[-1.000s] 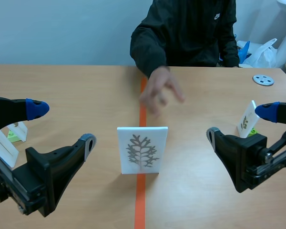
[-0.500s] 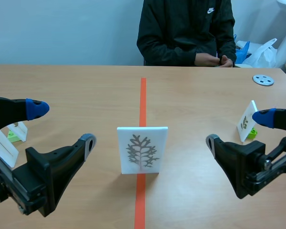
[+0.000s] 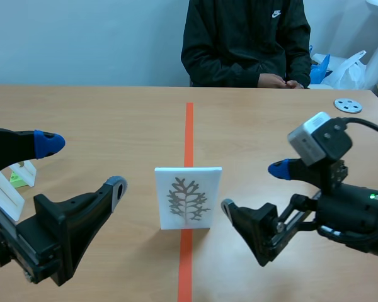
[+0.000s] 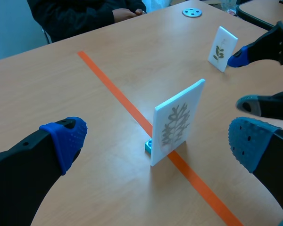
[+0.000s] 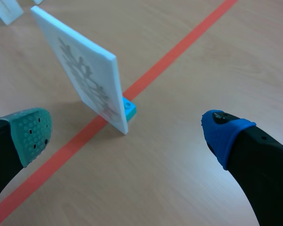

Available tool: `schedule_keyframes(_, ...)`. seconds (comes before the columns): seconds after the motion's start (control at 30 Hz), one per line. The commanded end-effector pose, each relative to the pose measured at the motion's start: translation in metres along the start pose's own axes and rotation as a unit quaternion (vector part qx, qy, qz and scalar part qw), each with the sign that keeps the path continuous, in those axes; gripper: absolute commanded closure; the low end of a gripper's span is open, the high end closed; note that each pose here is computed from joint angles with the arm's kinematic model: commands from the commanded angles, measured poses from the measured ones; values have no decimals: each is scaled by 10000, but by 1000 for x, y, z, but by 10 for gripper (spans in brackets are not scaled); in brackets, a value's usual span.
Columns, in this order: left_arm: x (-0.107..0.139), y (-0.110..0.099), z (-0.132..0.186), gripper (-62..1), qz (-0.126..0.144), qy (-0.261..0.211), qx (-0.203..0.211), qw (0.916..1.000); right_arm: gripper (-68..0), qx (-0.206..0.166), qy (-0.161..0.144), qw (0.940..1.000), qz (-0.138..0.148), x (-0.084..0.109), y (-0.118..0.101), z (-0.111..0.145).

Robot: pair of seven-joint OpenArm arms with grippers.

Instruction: Sort the leaf by its shape. The table is split by an orange tape line. A compound leaf with several leaflets goes to the left side, a simple leaf with one blade goes to the right side. Return to the home posture when a red brick is placed on the table.

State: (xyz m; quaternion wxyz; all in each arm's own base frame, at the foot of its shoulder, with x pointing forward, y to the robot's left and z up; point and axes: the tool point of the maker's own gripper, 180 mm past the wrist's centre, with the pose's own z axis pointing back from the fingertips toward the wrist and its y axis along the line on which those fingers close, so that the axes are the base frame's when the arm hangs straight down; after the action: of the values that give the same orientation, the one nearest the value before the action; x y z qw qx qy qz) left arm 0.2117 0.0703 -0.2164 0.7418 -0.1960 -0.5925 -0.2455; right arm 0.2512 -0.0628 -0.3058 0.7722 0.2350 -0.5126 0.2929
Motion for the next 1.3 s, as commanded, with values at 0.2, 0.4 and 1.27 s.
schedule_keyframes(0.2,3,-1,0,-623,29,-68,-32,10000,-679,574,-67,9960,685,-4,19,-32)
schedule_keyframes(0.4,2,-1,0,-623,33,-64,-29,10000,-679,867,31,9920,919,-21,29,-56)
schedule_keyframes(1.27,-13,3,1,-623,141,103,27,9998,-285,1170,-77,9870,1101,-29,52,-90)
